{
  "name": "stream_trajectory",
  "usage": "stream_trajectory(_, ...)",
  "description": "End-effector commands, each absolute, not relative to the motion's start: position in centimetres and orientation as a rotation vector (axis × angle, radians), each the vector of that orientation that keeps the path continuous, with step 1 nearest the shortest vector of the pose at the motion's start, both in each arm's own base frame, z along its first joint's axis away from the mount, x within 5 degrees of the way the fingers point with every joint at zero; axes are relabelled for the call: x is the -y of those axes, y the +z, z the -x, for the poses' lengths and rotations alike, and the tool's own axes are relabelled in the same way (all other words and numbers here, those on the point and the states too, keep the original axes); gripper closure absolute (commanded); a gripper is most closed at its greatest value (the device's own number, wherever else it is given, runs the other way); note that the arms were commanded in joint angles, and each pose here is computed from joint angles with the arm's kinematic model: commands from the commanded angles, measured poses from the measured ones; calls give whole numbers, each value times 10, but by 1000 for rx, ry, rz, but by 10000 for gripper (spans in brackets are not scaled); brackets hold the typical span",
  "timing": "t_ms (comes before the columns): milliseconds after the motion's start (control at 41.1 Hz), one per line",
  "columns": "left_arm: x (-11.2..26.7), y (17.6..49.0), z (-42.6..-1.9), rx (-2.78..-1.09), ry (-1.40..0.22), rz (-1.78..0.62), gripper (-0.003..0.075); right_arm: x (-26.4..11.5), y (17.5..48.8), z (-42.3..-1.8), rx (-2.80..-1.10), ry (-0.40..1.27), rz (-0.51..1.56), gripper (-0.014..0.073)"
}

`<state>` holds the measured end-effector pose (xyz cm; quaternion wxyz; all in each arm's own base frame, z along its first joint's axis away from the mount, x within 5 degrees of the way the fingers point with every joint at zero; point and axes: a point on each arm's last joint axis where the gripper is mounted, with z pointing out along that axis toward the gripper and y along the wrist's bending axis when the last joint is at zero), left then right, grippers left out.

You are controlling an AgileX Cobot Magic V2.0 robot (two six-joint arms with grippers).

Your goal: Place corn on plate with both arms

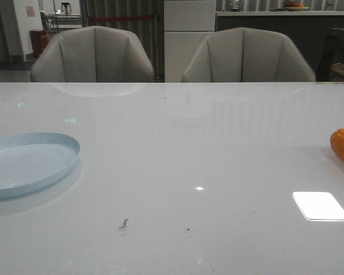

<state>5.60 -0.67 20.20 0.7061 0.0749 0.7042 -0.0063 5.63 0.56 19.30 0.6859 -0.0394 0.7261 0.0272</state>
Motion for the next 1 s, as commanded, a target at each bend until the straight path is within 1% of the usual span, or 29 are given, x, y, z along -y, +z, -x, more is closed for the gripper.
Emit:
stream_trajectory(0, 6, 197, -57, -1517, -16, -147, 627, -5, 209, -54, -1498, 50, 77, 538)
stream_trajectory(584, 6, 197, -57, -1517, -16, -147, 627, -5, 209, -54, -1498, 50, 77, 538)
stream_trajectory(706, 6, 198, -57, -1506, -15, -145, 627, -4, 212, -53, -1459, 48, 73, 538)
stream_trajectory(804, 6, 203, -57, -1451, -12, -136, 627, -4, 217, -53, -1406, 46, 68, 538)
stream_trajectory(974, 4, 217, -54, -1296, -2, -110, 627, -3, 224, -51, -1336, 44, 59, 538)
